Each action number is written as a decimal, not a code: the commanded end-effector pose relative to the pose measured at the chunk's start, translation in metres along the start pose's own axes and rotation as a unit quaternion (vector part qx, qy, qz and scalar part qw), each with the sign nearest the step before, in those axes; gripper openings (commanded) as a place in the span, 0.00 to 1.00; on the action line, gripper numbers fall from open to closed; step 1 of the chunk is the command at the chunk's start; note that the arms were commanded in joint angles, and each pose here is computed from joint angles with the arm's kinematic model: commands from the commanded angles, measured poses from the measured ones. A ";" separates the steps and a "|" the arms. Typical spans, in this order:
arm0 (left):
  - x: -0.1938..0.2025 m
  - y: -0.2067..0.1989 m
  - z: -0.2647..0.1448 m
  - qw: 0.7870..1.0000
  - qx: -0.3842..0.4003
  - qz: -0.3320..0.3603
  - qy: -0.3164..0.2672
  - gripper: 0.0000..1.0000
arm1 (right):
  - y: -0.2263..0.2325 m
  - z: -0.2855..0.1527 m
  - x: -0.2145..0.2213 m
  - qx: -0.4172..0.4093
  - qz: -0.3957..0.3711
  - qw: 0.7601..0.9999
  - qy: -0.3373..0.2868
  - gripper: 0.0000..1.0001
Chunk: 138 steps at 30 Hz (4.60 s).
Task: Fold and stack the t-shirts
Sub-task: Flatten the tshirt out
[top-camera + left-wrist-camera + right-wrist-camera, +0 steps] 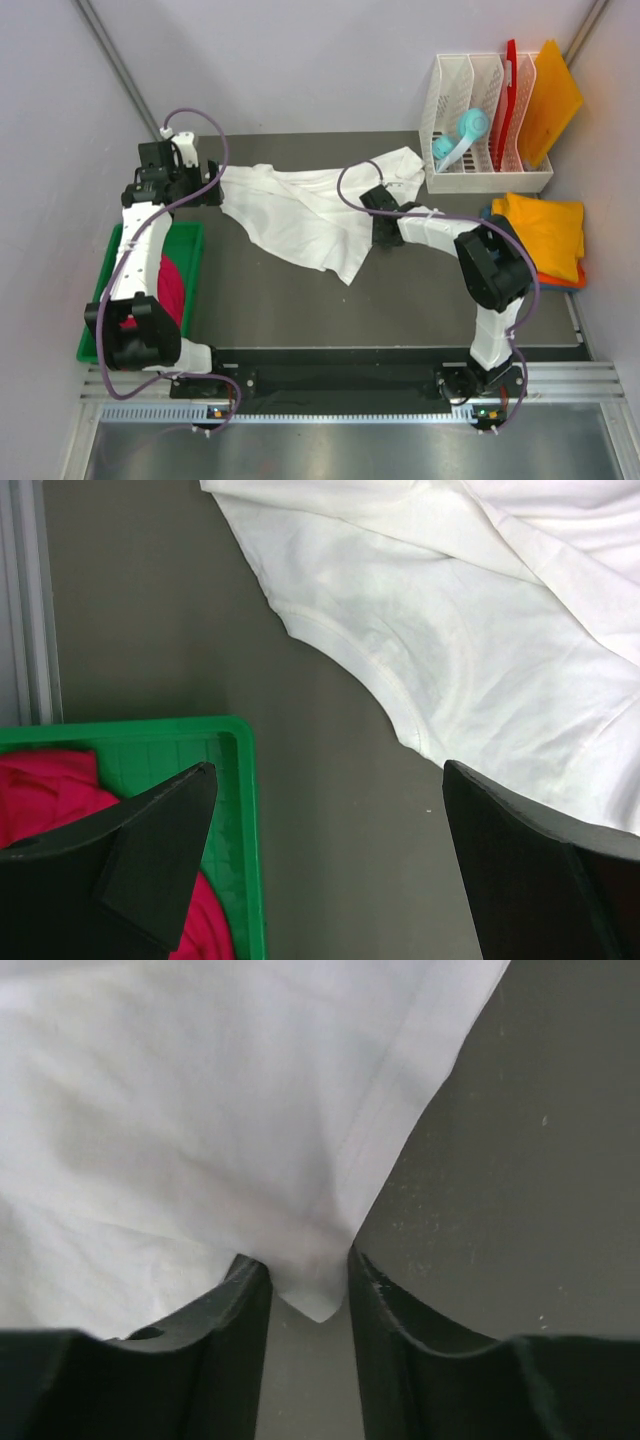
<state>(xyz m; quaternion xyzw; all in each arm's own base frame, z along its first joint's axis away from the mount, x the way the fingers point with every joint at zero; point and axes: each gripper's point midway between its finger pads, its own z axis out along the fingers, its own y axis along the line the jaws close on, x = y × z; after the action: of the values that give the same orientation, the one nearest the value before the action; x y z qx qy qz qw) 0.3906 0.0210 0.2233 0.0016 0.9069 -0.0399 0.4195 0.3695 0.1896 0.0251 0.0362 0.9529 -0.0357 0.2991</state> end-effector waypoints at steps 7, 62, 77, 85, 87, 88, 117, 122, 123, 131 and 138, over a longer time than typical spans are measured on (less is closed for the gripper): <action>0.001 0.001 0.008 1.000 -0.001 -0.012 0.000 0.99 | -0.017 0.016 0.009 0.025 0.020 0.999 0.007 0.00; -0.043 -0.015 0.288 0.999 0.040 -0.002 0.033 0.98 | -0.020 -0.167 -0.004 -0.028 0.002 0.995 -0.099 0.00; -0.053 -0.017 0.224 0.999 0.034 0.029 0.015 0.00 | 0.003 -0.158 0.010 -0.048 0.004 0.995 -0.091 0.00; -0.036 -0.033 0.140 0.996 0.067 0.056 0.031 0.00 | 0.026 -0.154 0.016 -0.074 0.000 0.993 -0.095 0.00; -0.037 -0.034 0.119 0.996 0.066 0.059 0.023 0.00 | 0.029 -0.153 0.019 -0.075 0.001 0.993 -0.094 0.00; -0.026 -0.035 0.115 0.995 0.069 0.062 0.034 0.00 | 0.032 -0.153 0.020 -0.078 -0.001 0.992 -0.095 0.00; -0.005 -0.028 0.240 0.992 0.063 0.043 0.103 0.62 | 0.025 -0.163 0.027 -0.060 -0.005 0.993 -0.098 0.00; 0.009 -0.024 0.240 0.990 0.055 0.061 0.117 0.48 | 0.031 -0.159 0.024 -0.063 -0.009 0.993 -0.097 0.00; 0.011 -0.023 0.240 0.989 0.054 0.066 0.119 0.44 | 0.032 -0.158 0.024 -0.063 -0.010 0.993 -0.097 0.00; -0.007 -0.020 0.214 0.993 0.035 0.060 0.099 0.00 | 0.042 -0.155 0.023 -0.076 -0.012 0.993 -0.094 0.00; -0.030 -0.039 0.140 0.995 0.064 0.054 0.053 0.00 | 0.046 -0.152 0.024 -0.084 -0.011 0.992 -0.096 0.00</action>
<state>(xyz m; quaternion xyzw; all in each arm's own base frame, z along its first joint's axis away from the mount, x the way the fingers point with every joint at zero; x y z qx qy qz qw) 0.5266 -0.0177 0.0690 0.0740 0.9528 -0.0596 0.2883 0.2571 0.2334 0.1182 -0.0109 0.9291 0.0065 0.3697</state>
